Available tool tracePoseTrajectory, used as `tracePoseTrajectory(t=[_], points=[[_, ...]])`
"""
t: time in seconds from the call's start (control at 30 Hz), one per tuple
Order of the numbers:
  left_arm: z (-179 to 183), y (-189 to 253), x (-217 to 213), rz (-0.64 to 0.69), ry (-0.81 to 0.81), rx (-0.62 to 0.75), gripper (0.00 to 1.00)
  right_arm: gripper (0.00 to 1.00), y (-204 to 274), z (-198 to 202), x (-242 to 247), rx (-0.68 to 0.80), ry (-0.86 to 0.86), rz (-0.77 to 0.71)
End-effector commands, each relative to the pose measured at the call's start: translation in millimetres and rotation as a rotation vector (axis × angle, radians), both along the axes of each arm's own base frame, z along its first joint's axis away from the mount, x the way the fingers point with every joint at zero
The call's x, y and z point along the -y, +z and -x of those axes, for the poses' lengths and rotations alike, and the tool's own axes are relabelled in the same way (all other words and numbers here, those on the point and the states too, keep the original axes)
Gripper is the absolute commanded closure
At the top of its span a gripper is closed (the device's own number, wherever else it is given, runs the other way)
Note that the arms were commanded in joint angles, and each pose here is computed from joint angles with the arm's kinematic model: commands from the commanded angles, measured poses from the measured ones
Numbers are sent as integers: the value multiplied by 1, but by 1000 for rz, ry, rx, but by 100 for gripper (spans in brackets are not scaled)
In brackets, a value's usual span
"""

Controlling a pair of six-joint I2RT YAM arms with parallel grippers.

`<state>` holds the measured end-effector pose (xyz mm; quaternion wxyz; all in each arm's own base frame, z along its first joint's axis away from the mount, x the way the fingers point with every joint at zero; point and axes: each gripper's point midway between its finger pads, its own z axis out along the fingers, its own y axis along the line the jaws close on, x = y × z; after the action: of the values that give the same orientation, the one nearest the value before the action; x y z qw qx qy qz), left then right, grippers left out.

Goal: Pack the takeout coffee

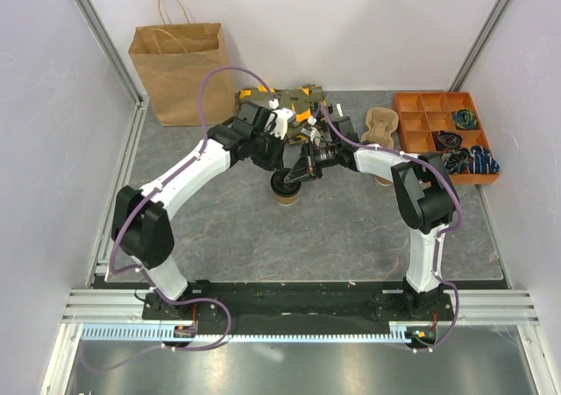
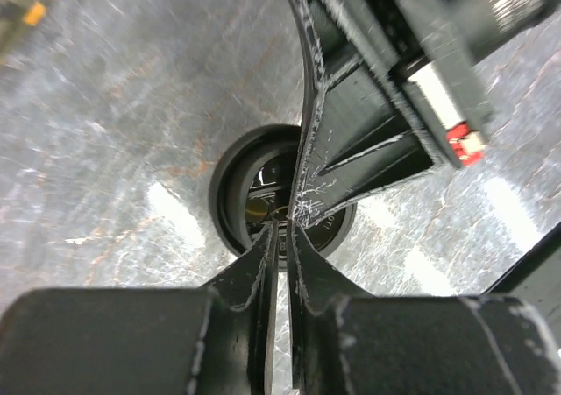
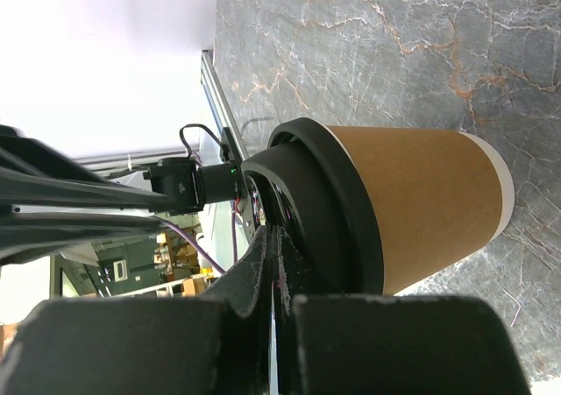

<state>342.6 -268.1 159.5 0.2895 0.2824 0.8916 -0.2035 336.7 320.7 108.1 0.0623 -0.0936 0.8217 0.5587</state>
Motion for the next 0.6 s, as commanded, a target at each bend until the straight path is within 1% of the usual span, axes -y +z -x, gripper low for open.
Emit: tracePoseTrajectory(t=[0.0,0.13,0.23,0.3,0.37,0.5,0.57], points=[[-2,39,-8,32,23,58,82,99,-82,-2,24,-34,-85,248],[-2,26,-16,34,51,10,75,89,-54,-9,15,20,-67,180],[-8,19,-24,77,86,-42,72,84,-36,-10,10,40,-51,139],[-15,20,-27,110,101,-41,69,82,-28,-10,7,49,-42,116],[-17,19,-26,135,99,-54,65,78,-19,-11,5,62,-34,93],[-22,10,-28,150,101,-78,61,73,-4,-11,1,66,-23,49],[-20,6,-26,170,89,-106,60,71,3,-10,-1,66,-9,25]])
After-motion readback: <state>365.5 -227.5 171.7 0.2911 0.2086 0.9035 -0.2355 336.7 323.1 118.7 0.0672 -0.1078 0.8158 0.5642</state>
